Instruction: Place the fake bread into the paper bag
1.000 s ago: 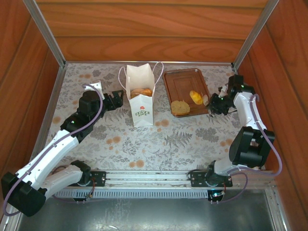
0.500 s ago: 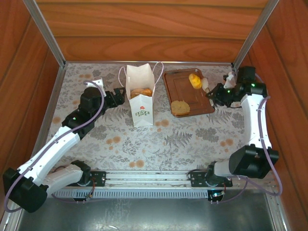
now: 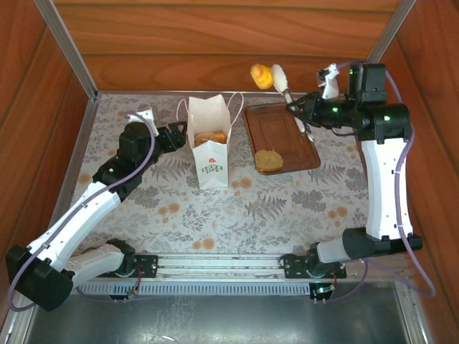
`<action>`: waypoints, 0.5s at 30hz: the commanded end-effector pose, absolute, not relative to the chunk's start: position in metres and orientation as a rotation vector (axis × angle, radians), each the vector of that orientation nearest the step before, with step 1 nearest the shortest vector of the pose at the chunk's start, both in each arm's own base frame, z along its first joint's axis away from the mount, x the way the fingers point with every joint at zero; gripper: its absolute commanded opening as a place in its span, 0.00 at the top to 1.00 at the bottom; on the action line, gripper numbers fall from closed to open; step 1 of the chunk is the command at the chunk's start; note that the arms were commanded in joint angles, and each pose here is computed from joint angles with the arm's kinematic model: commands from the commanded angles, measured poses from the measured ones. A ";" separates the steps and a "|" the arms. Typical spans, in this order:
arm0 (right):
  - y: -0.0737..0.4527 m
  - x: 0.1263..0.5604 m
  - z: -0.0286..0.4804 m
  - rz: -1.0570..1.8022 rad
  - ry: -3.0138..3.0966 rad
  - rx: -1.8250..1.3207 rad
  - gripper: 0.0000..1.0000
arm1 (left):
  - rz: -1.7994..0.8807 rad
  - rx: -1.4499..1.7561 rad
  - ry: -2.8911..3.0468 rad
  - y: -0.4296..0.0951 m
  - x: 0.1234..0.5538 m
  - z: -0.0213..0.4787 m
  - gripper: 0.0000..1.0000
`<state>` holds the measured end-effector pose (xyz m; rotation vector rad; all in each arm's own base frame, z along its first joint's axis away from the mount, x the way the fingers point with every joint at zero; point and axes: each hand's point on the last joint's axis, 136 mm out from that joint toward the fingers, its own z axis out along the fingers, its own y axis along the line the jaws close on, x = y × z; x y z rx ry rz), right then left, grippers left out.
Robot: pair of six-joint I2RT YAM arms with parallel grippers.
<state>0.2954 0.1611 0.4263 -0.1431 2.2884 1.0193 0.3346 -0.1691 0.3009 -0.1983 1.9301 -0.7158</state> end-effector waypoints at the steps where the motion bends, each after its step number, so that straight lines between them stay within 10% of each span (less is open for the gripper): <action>1: 0.191 0.292 0.437 1.112 2.272 -0.205 0.83 | -0.732 -0.233 1.898 -0.165 0.339 0.312 0.28; 15: 0.279 0.292 0.360 1.147 2.459 -0.375 0.83 | -0.716 -0.278 1.886 -0.154 0.344 0.310 0.79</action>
